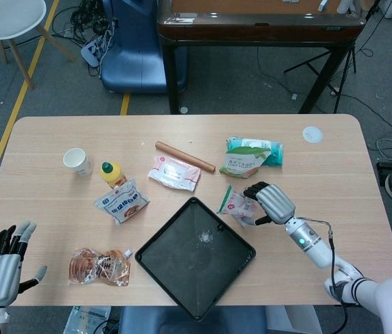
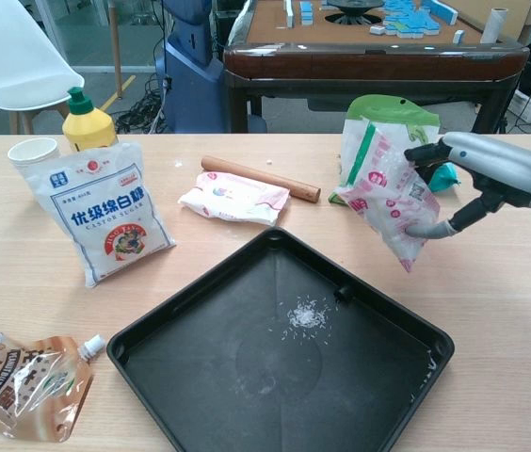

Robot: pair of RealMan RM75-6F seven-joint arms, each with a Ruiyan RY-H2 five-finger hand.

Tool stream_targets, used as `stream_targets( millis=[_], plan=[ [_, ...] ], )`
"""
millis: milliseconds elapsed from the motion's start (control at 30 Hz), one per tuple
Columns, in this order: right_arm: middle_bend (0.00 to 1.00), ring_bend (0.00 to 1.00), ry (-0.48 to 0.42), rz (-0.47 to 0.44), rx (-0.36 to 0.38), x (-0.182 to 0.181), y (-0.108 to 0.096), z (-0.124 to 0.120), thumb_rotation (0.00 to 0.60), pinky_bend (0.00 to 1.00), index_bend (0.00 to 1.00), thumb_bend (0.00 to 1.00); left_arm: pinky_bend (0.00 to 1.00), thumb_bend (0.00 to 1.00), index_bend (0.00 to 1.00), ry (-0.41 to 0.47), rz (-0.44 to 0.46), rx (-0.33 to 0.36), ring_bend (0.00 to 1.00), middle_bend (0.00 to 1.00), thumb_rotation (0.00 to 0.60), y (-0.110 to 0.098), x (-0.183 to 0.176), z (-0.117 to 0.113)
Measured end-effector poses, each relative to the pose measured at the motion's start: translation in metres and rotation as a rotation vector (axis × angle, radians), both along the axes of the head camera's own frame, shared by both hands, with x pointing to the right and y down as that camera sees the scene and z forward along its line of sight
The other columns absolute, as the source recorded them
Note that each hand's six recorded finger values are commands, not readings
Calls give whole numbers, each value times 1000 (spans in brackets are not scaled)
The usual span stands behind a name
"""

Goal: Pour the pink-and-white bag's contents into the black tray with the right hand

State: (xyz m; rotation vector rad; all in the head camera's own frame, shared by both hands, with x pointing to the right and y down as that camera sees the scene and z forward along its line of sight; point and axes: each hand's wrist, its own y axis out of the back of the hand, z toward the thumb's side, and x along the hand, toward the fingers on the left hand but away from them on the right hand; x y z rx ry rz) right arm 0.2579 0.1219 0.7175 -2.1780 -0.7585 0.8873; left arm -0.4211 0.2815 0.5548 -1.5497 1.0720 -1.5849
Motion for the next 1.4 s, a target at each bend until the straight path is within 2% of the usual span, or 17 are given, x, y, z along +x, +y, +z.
stream_targets(
  millis=[200, 433, 633, 900, 1200, 1400],
  plan=[
    [610, 552, -179, 86, -63, 10, 6, -1, 600, 647, 585, 531, 31, 204, 99, 0, 7, 2, 0, 100, 600, -2, 2, -1],
    [606, 544, -241, 119, -131, 26, 16, 3, 600, 636, 585, 531, 31, 204, 99, -5, 0, -1, 0, 100, 600, 0, 1, -1],
    [603, 536, -199, 75, -168, 41, 39, 6, 600, 615, 585, 529, 31, 204, 99, -3, 12, -1, 0, 99, 600, -2, 5, 0],
    [595, 527, -168, 35, -179, 58, 63, 3, 600, 598, 585, 530, 31, 204, 100, -4, 23, -12, 0, 99, 600, -3, 10, 3],
    [583, 513, -134, 4, -184, 67, 81, 6, 600, 556, 585, 529, 31, 204, 99, -10, 37, -14, 0, 100, 600, -5, 18, 2],
    [553, 466, -112, -27, -197, 67, 92, 11, 600, 486, 585, 529, 31, 204, 99, -14, 43, -15, 0, 100, 600, -5, 22, 1]
  ],
)
